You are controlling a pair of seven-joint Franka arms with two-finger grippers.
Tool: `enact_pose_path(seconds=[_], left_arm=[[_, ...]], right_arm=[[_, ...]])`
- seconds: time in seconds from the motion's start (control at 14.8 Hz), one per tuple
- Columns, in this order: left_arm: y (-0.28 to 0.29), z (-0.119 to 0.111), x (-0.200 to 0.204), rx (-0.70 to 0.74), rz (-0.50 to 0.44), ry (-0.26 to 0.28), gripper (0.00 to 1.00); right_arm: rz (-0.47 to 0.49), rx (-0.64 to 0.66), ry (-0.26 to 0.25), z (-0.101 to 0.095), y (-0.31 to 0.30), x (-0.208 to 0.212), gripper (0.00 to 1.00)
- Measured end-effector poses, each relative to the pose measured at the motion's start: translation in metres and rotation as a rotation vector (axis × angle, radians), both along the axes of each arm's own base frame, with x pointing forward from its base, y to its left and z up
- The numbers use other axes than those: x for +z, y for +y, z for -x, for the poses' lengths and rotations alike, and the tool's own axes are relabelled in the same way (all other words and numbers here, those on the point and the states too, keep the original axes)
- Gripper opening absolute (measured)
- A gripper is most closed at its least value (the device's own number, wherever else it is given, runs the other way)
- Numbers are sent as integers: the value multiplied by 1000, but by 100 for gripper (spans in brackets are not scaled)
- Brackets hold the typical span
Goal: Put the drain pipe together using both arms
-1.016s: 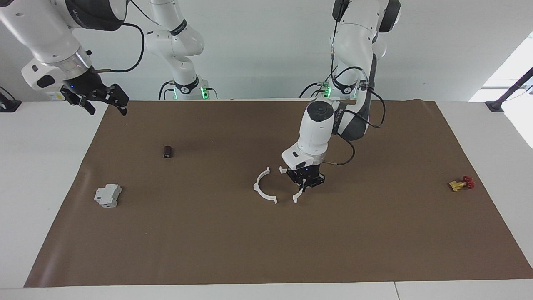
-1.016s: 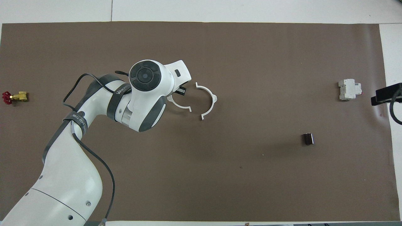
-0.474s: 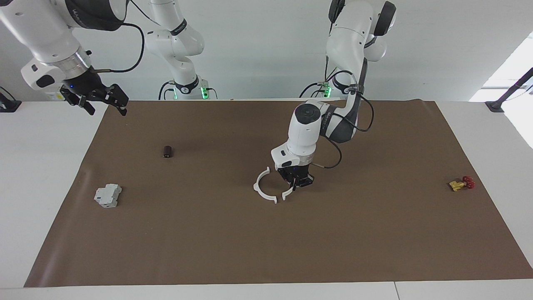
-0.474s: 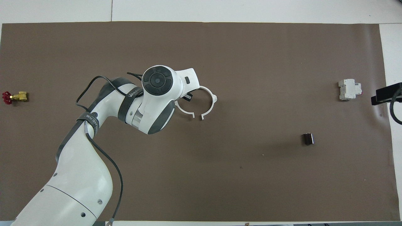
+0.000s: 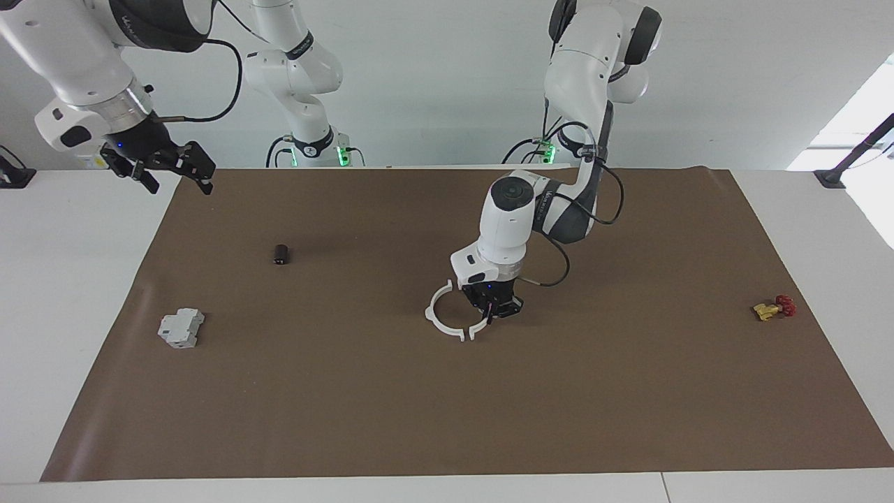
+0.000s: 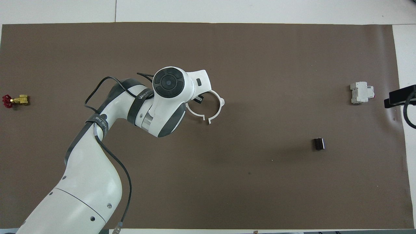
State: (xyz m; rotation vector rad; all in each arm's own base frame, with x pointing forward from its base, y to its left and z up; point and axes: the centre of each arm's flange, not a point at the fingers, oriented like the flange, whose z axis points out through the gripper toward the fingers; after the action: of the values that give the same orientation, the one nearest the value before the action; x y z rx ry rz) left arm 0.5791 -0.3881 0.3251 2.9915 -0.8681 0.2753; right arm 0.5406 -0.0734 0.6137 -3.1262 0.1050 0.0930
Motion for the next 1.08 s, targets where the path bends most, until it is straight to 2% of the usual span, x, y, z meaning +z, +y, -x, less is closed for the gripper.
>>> enact_pose_path(seconds=[0.34, 1.08], left_arm=[[-3, -2, -6, 12, 13, 14, 7], [-15, 14, -24, -15, -6, 45, 7]], right_arm=[[0, 0, -1, 0, 0, 0, 100], [1, 0, -9, -1, 0, 1, 100]])
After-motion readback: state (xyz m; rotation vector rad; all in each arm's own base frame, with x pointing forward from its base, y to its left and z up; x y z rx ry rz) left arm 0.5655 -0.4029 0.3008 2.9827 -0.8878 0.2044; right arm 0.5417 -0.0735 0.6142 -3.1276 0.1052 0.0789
